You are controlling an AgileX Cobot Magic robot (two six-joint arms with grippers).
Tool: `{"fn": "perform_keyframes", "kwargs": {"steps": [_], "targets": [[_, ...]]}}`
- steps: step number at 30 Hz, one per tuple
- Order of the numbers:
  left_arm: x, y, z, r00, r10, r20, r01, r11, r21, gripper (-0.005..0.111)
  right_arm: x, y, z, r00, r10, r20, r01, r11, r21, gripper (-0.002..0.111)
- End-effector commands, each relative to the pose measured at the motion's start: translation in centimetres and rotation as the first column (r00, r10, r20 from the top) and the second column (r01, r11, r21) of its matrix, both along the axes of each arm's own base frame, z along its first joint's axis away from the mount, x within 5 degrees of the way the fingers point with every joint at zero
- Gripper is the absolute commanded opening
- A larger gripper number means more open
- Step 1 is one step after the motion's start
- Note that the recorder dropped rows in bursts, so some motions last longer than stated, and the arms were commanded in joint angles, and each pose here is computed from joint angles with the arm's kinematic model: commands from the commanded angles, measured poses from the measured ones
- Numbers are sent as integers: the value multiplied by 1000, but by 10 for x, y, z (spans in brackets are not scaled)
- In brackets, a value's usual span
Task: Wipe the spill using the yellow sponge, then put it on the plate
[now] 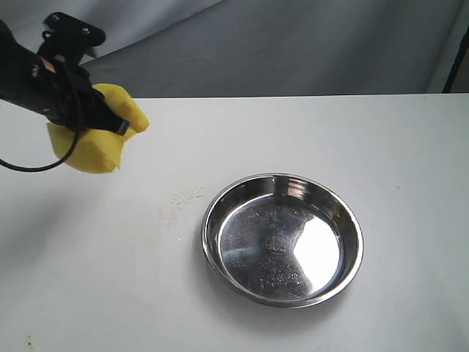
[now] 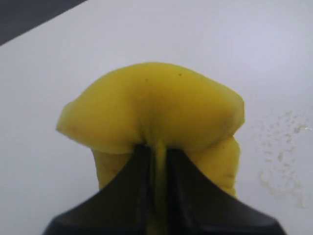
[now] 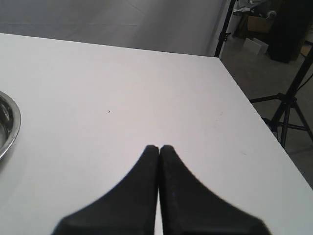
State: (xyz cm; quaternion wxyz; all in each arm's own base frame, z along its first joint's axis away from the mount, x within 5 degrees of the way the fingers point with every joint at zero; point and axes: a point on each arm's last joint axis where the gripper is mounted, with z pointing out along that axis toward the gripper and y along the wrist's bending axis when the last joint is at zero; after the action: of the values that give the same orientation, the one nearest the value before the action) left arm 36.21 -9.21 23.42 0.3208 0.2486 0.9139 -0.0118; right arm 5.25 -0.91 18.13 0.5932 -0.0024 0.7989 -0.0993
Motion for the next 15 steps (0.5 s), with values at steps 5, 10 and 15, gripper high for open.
{"fn": "perform_keyframes", "kwargs": {"steps": [5,10,15], "targets": [[-3,5,-61,980,19,-196,-14,1000,26,0,0,0,0,1000,3,10,-3,1000,-8,0],[-4,-28,-69,987,-36,-156,33,999,-18,0,0,0,0,1000,3,10,-3,1000,-8,0],[-9,-63,-84,986,-116,-122,114,993,-21,0,0,0,0,1000,3,10,-3,1000,-8,0]]}}
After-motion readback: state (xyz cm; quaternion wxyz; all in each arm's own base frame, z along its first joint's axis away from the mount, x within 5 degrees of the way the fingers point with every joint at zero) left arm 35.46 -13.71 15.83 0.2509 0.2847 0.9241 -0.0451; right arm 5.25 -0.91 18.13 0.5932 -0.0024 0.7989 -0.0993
